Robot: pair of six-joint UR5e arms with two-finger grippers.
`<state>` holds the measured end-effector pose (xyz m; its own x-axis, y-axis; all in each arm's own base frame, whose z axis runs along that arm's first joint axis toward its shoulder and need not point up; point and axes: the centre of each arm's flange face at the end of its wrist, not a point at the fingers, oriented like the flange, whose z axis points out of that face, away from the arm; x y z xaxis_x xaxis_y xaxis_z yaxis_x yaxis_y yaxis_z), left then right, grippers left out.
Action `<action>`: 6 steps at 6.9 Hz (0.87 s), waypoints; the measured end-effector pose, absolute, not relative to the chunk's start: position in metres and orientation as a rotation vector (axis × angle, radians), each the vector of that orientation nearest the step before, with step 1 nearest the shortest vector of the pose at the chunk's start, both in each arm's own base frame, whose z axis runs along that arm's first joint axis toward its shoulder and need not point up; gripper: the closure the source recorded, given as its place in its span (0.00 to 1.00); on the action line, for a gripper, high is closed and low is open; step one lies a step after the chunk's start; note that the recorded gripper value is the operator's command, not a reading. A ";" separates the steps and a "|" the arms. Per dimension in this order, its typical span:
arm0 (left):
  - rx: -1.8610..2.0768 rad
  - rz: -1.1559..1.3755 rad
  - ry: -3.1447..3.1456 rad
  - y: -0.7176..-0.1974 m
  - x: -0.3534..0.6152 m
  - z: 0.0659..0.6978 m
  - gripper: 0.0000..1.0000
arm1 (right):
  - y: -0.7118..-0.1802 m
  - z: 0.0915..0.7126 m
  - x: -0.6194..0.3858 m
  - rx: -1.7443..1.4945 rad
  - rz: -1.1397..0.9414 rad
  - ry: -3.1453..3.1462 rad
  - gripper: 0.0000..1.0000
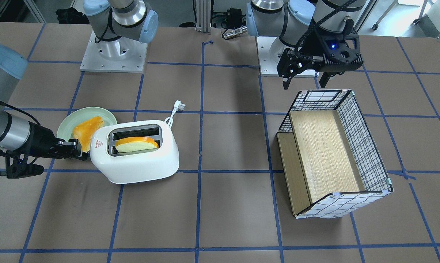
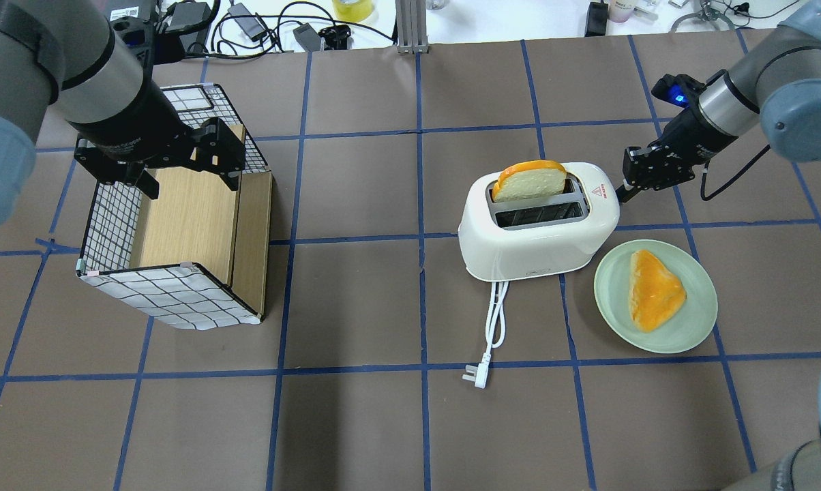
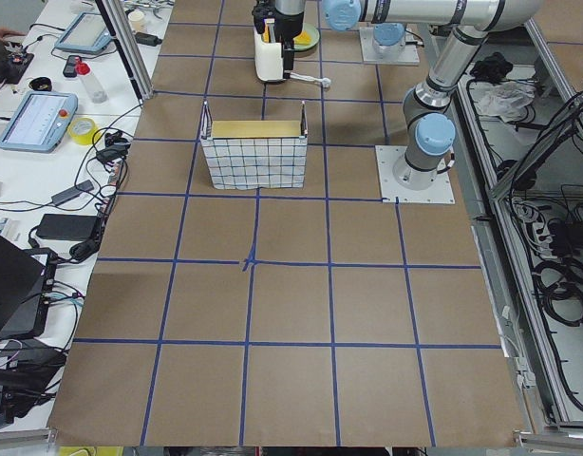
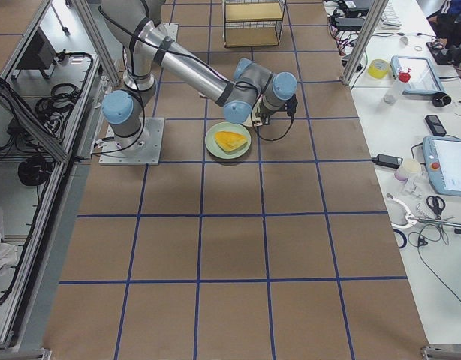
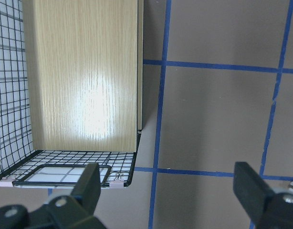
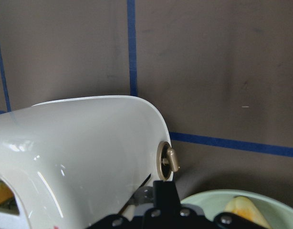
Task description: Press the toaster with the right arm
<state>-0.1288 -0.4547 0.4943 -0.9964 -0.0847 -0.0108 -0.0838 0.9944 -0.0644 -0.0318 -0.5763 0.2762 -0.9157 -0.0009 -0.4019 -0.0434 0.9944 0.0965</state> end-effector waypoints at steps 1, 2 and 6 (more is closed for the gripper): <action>-0.132 -0.100 3.124 -0.455 -0.129 0.494 0.00 | -0.574 0.288 -0.034 -0.025 0.136 2.757 1.00; -0.132 -0.100 3.124 -0.455 -0.129 0.494 0.00 | -0.572 0.300 -0.034 -0.018 0.122 2.776 1.00; -0.132 -0.100 3.124 -0.455 -0.129 0.494 0.00 | -0.570 0.400 -0.038 -0.017 0.107 2.888 0.81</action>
